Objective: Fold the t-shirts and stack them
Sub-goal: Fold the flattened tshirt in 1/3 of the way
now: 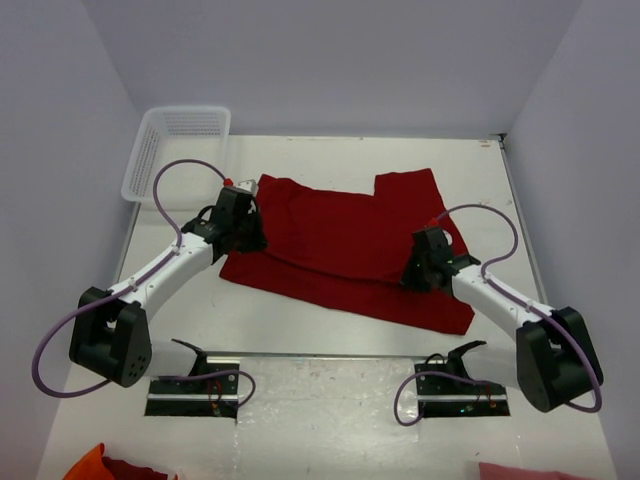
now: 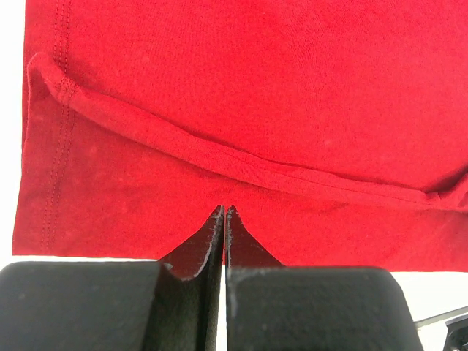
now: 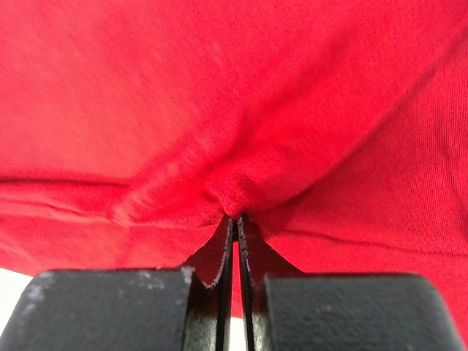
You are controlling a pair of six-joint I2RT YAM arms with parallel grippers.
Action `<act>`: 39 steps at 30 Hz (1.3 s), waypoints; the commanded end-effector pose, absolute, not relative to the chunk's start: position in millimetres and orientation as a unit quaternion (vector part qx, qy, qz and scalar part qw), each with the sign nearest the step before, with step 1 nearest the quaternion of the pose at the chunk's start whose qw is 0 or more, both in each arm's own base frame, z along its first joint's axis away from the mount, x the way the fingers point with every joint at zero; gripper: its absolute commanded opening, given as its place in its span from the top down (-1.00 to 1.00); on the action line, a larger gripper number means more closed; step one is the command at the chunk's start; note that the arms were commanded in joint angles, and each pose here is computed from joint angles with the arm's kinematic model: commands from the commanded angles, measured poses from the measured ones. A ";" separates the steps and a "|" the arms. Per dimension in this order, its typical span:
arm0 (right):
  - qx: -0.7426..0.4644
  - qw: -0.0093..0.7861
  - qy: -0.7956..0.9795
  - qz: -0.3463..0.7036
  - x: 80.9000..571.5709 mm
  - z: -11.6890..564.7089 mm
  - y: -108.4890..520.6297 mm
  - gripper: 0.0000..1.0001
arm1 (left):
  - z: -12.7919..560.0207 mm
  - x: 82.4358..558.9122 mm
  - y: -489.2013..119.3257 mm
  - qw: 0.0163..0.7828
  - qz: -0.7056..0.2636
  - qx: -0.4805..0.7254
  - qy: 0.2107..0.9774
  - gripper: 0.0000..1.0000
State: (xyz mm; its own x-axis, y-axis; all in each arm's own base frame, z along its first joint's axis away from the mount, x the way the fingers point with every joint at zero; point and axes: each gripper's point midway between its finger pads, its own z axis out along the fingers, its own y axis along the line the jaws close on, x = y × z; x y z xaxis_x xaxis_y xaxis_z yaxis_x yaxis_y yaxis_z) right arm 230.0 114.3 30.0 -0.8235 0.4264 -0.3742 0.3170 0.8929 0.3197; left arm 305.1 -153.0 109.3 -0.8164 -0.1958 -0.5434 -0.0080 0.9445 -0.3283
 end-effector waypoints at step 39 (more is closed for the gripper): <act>0.131 0.330 0.923 0.151 296.9 114.8 133.2 1.00 | 89.8 303.8 -183.1 0.259 -0.205 -0.016 0.944 1.00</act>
State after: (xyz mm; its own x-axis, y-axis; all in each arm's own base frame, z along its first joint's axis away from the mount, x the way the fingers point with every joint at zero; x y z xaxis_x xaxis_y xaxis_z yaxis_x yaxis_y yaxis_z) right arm 298.6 113.0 130.9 -0.7075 0.3182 -0.6311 0.1627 0.9423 0.2927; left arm 293.1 -159.5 64.5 -0.8920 -0.1526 -0.4256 -0.0132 0.9497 -0.3130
